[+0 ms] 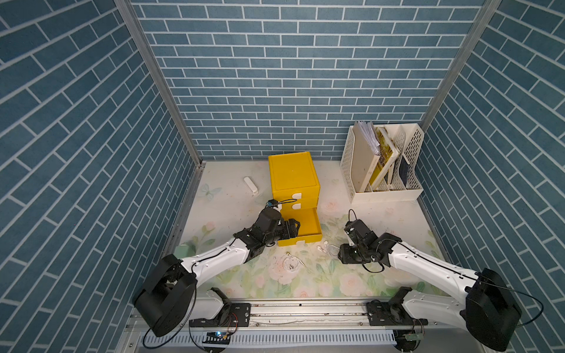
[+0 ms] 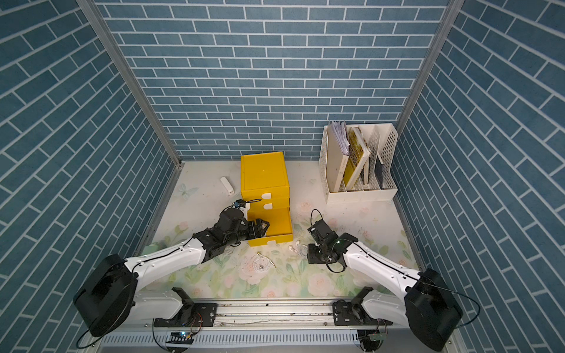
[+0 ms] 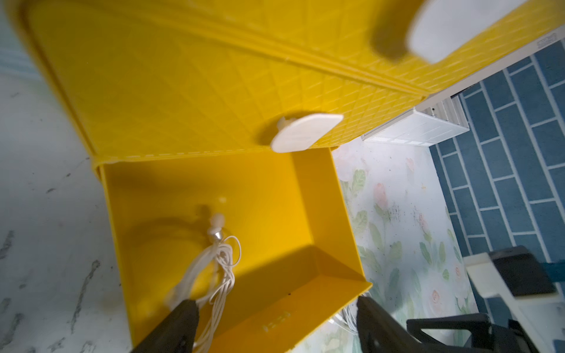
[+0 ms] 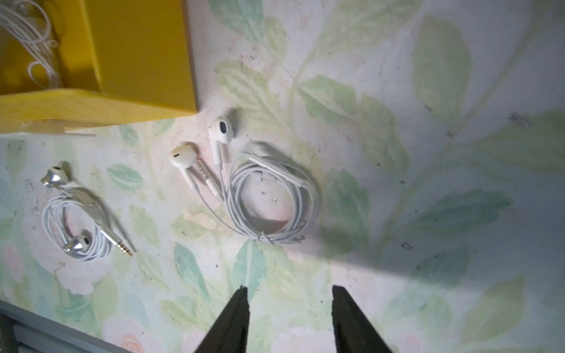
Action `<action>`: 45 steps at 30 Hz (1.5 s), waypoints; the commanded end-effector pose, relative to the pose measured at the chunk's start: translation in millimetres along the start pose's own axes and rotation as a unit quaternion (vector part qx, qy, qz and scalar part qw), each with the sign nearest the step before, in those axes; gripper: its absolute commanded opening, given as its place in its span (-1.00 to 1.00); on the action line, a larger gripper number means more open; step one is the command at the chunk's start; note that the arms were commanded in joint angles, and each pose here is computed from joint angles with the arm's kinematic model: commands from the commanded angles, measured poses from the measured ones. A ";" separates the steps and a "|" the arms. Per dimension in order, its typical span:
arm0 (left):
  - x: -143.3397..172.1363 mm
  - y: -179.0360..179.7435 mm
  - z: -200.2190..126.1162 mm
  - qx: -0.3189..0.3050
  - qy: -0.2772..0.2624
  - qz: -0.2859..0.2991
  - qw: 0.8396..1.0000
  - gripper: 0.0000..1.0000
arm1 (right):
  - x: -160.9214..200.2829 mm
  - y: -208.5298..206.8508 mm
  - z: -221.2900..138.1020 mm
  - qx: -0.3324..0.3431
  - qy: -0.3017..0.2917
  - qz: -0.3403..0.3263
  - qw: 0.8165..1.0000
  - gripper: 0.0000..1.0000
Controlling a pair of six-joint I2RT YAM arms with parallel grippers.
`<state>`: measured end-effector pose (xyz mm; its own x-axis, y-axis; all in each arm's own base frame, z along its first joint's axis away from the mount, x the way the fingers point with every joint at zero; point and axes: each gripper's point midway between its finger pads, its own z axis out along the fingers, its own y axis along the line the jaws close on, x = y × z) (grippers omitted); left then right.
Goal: Place the wired earphones into the drawer by color
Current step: Pick up the wired earphones from the center of the board.
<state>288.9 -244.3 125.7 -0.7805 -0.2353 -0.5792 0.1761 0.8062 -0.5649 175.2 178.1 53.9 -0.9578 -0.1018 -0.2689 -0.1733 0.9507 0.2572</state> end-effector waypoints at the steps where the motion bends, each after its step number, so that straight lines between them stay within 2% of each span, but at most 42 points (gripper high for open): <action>1: -12.2 -9.0 -14.9 -0.002 -0.004 0.012 1.000 0.77 | -2.9 -5.7 4.2 0.024 -0.005 -0.012 1.000 -0.06; 15: -43.7 -59.3 -79.6 0.053 -0.039 0.032 0.997 0.81 | -18.4 -6.0 20.4 0.057 -0.009 -0.001 0.998 -0.06; 27: -41.1 -64.2 -109.5 0.059 -0.051 0.037 0.996 0.80 | -21.2 -5.9 33.5 0.085 0.004 -0.011 0.996 -0.14; 45: -23.7 -44.1 -113.0 0.046 -0.047 0.027 0.997 0.80 | -9.4 -18.4 43.2 0.119 0.016 -0.019 0.993 -0.67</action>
<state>234.1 -216.6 239.2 -0.7044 -0.2536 -0.6629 0.2853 0.7541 -0.5916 199.7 182.2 16.9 -0.9561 -0.1469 -0.2537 -0.1668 0.9842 0.0587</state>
